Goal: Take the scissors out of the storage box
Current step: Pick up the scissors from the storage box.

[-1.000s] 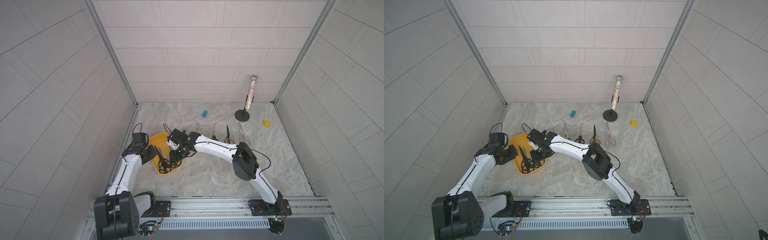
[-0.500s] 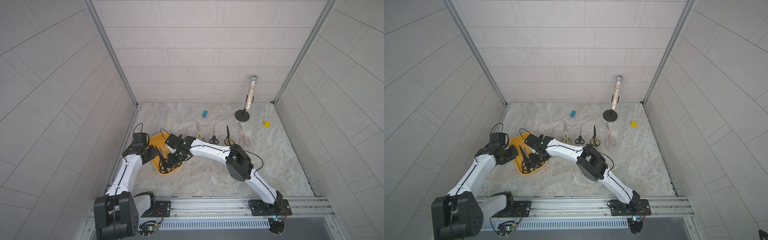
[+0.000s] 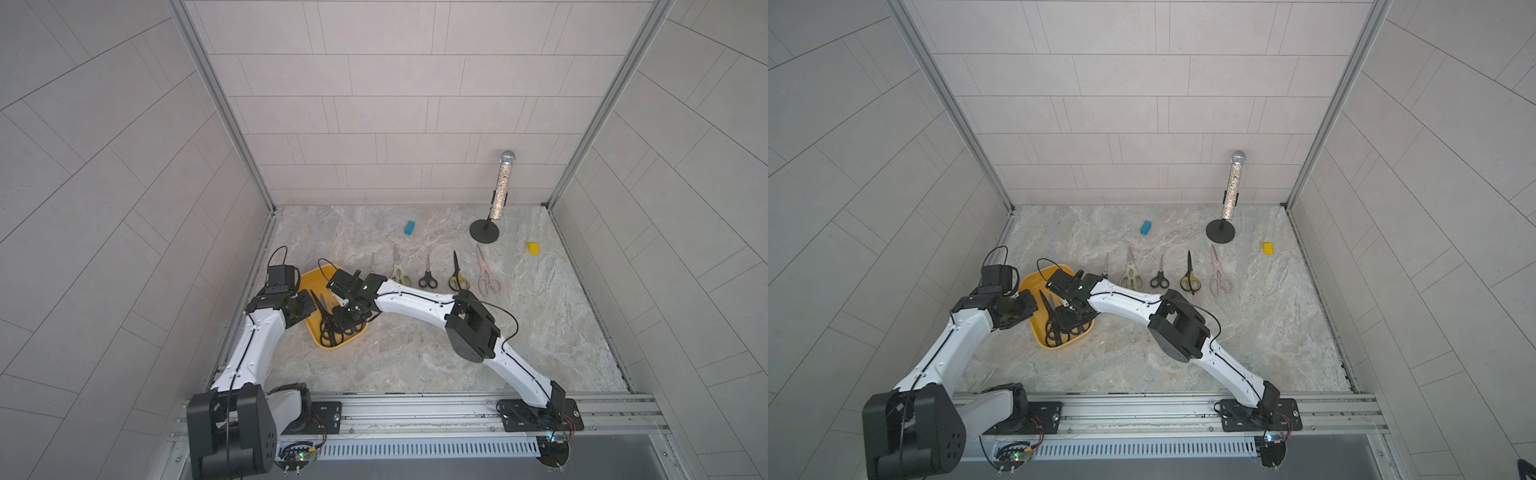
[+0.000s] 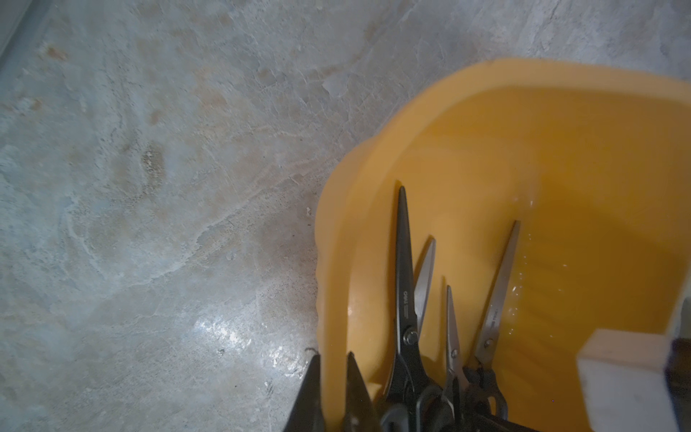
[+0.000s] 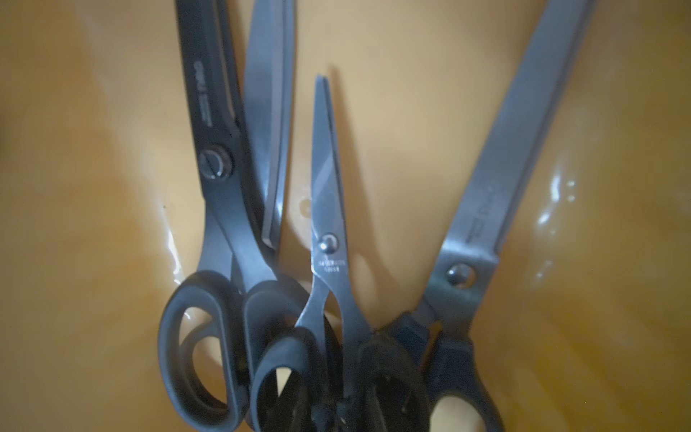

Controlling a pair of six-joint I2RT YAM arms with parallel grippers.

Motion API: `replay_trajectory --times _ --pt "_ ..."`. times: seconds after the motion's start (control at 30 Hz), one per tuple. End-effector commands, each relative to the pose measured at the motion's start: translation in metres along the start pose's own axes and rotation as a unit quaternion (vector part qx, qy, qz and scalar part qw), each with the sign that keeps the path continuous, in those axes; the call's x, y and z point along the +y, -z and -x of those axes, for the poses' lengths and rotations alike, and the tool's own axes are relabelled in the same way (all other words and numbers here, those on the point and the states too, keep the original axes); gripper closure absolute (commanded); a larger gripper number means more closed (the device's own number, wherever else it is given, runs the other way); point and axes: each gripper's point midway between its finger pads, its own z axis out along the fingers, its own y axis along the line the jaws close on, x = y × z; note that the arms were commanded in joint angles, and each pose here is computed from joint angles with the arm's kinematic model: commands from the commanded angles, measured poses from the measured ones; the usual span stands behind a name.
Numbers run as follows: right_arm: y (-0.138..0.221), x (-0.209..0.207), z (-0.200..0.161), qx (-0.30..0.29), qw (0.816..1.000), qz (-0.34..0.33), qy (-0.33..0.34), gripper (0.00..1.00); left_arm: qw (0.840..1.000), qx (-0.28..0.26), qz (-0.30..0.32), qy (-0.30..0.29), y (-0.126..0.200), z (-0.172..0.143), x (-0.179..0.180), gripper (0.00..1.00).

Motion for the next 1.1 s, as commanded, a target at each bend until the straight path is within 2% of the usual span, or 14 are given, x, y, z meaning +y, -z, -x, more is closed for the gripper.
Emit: replay_trajectory --times 0.0,0.1,0.37,0.8,0.93,1.07 --pt "0.001 -0.005 -0.002 0.002 1.0 -0.017 0.002 0.84 1.0 -0.03 -0.009 -0.003 0.01 0.015 -0.007 1.0" --pt "0.014 0.002 0.003 -0.008 1.0 -0.01 0.007 0.87 0.999 -0.032 -0.005 -0.003 0.01 0.016 -0.006 1.0" --pt "0.059 0.009 0.012 -0.028 0.999 -0.007 0.028 0.88 0.999 -0.036 0.001 -0.001 0.011 0.016 -0.003 1.0" --pt "0.098 0.011 0.016 -0.05 0.998 -0.004 0.037 0.88 0.999 -0.042 0.0 0.003 0.01 0.017 -0.003 1.0" --pt "0.121 -0.002 0.018 -0.064 0.997 -0.014 0.029 0.88 0.999 -0.042 -0.001 0.003 0.01 0.016 -0.003 1.0" --pt "0.147 -0.035 0.011 -0.071 0.997 -0.04 0.011 0.88 0.999 -0.044 -0.004 0.001 0.011 0.016 -0.004 1.0"
